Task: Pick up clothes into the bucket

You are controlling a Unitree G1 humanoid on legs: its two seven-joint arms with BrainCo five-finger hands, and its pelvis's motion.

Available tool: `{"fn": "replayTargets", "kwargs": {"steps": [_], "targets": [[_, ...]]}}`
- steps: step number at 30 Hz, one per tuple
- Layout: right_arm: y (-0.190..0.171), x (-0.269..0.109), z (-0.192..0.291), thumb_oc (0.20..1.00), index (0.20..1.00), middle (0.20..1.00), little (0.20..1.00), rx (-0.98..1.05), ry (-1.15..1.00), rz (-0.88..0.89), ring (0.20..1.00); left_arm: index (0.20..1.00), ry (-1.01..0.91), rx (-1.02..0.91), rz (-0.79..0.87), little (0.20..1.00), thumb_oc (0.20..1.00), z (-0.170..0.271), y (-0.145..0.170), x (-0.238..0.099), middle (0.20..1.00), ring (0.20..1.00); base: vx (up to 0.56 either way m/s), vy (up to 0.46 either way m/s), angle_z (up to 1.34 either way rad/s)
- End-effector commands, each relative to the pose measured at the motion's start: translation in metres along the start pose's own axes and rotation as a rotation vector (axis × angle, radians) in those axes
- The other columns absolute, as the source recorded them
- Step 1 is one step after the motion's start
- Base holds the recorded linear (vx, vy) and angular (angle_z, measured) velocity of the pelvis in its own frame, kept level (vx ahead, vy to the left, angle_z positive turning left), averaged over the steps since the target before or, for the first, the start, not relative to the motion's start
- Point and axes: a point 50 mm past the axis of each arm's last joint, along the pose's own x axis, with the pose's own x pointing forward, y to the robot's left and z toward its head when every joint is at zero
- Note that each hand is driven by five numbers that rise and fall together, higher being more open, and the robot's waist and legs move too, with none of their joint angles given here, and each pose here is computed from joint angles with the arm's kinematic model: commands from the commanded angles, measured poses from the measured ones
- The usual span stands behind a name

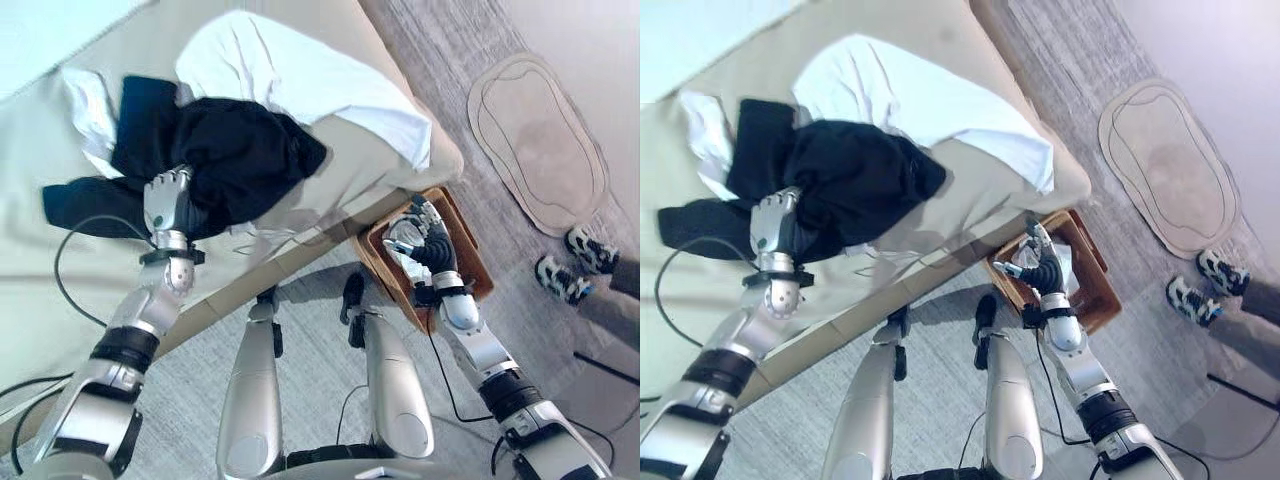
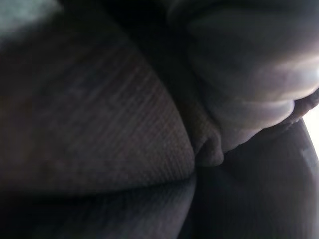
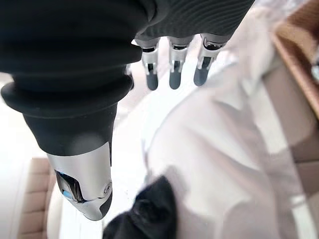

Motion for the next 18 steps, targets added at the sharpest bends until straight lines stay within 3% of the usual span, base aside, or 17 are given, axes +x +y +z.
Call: {"fn": "replayTargets", "kwargs": {"steps": [1,18], "targets": [[-0.016,-0.013,-0.012,1.000,1.000,1.000,1.000,-0.043,0.037,-0.046,1.000,0.200,-0.105,-0.181,0.064,0.200,0.200,0.027,0.008,0.003,0.200,0.200,0.11,-0.047,0.14],[-0.010,-0.020,-0.034,1.000,1.000,1.000,1.000,-0.072,0.157,0.008,1.000,0.200,-0.439,-0.523,0.068,0.200,0.200,0.098,0.056,0.004,0.200,0.200,0.06,-0.021,0.08]]}}
